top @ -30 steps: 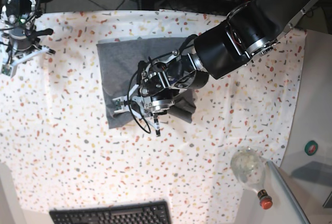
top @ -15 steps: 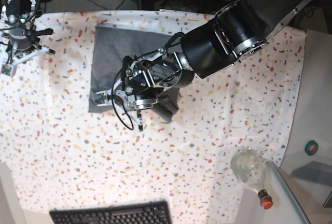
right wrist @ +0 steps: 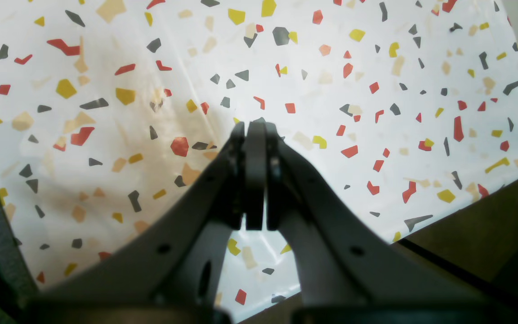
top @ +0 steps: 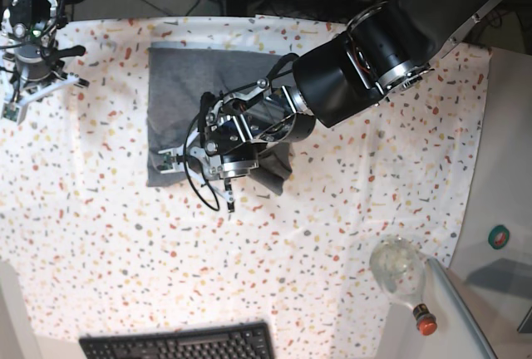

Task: Layout the t-shirt on the table in an organized manner, then fold the t-shirt properly
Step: 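Press the folded grey bundle flat with the left gripper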

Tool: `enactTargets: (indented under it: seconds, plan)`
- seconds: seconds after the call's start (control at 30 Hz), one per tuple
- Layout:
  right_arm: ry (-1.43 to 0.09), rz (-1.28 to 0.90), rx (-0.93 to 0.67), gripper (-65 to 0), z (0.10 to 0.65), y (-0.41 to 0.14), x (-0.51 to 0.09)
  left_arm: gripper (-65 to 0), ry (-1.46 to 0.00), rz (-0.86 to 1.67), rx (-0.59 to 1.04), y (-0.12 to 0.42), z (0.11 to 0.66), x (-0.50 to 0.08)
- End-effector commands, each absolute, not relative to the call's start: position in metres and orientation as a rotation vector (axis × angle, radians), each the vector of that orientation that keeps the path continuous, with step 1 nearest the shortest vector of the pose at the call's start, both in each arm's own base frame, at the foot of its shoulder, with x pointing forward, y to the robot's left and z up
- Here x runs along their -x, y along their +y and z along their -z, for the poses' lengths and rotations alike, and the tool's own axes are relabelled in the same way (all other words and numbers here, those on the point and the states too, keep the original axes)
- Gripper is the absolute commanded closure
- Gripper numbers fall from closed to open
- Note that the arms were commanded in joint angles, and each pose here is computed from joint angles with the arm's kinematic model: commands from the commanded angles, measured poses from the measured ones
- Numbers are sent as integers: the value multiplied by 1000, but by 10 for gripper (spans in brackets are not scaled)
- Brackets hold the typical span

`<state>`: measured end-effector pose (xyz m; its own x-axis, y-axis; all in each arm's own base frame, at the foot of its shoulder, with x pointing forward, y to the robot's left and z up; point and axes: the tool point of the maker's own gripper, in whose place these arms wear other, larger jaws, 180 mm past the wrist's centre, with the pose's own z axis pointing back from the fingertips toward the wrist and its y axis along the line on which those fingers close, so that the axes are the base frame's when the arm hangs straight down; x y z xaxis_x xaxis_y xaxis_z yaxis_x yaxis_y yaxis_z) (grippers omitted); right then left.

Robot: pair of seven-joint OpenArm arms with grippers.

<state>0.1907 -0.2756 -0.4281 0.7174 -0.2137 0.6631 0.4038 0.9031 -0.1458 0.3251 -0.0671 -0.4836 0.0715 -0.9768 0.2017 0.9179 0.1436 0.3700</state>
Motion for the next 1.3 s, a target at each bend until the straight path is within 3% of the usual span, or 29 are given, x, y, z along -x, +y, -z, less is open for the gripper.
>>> enactTargets:
  seconds: [0.0, 1.0, 1.27]
  plan:
    - [-735, 338, 307, 0, 418, -280, -199, 0, -475, 1430, -172, -72, 475, -334]
    - [-727, 352, 294, 0, 421, -274, -196, 0, -435, 1423, -203, -63, 476, -332]
    - [-727, 351, 293, 0, 422, -274, -196, -502, -445, 1425, -199, -67, 474, -333]
